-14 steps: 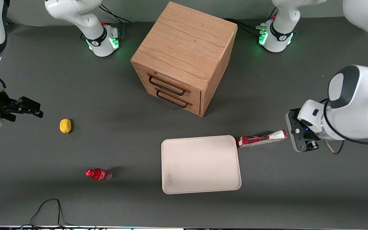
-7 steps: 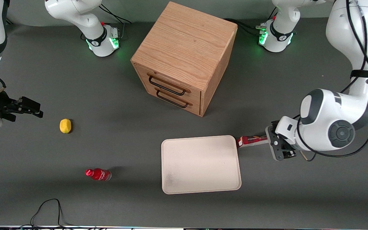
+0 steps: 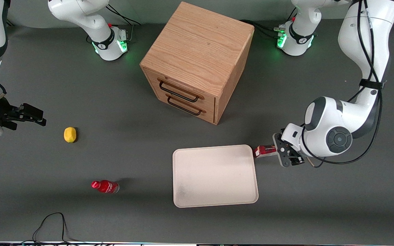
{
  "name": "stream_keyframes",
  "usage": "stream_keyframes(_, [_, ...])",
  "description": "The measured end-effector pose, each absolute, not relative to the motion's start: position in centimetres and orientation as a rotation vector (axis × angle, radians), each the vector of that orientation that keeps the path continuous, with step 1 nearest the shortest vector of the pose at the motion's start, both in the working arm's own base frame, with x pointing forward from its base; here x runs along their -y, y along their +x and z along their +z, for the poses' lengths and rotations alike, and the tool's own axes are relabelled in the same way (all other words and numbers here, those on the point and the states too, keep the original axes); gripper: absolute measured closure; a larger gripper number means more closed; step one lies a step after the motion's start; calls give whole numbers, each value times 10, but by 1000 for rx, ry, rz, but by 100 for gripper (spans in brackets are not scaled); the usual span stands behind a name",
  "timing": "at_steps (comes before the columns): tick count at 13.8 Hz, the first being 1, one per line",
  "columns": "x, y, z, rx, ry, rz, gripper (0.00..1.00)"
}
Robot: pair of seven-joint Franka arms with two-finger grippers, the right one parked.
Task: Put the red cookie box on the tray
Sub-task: 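Lower the open left gripper over the box's white end, then close the left gripper on the end of the shortbread box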
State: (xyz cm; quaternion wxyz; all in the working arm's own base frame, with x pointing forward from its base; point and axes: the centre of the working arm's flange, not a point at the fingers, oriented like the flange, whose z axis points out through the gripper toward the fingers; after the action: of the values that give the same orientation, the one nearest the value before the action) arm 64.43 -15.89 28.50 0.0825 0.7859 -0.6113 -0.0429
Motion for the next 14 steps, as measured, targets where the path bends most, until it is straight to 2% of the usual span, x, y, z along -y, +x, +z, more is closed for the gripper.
stream_keyframes(10, [160,629,248,1884,2365,-64,7])
stream_keyframes(11, [160,627,245,1887,2366,-55,12])
stream_keyframes(14, [159,622,236,1907,2368,-46,47])
